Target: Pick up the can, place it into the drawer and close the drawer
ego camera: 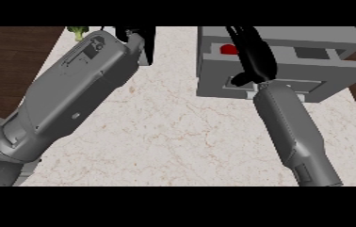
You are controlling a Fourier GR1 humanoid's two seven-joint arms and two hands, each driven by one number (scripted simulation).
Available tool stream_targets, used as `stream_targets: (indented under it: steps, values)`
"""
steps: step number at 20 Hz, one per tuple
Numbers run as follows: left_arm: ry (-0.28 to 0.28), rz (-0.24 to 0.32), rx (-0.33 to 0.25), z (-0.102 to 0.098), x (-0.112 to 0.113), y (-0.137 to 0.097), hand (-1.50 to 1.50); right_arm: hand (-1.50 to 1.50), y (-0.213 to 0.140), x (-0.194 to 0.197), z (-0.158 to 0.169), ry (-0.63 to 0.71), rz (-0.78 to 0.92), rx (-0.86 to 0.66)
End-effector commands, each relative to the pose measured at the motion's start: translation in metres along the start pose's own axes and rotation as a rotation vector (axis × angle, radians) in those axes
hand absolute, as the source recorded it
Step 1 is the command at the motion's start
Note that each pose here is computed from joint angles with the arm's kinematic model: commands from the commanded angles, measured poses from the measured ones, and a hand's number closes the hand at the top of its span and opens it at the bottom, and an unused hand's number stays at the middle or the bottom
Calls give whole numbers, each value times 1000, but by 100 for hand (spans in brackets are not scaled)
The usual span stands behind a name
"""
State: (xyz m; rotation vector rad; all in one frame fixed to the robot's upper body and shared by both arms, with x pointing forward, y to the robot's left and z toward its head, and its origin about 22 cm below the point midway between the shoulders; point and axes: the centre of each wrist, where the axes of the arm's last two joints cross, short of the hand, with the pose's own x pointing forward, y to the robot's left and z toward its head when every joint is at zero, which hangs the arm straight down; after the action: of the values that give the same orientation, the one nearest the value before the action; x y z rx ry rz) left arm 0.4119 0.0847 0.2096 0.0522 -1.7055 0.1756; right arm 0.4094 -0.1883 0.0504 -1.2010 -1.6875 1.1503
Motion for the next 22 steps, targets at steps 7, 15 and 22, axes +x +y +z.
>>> stream_targets:
  steps: [7,15,22]
  values:
    - [-22,-3,-14,8,10,7,-150,-150,18,-8,-14,74,15,-64]
    - [-29,-3,-24,3,24,34,-150,-150,-17,-19,-49,99,49,-144]
    - [-39,3,-25,9,28,28,-150,-150,-32,-27,-60,112,92,-170]
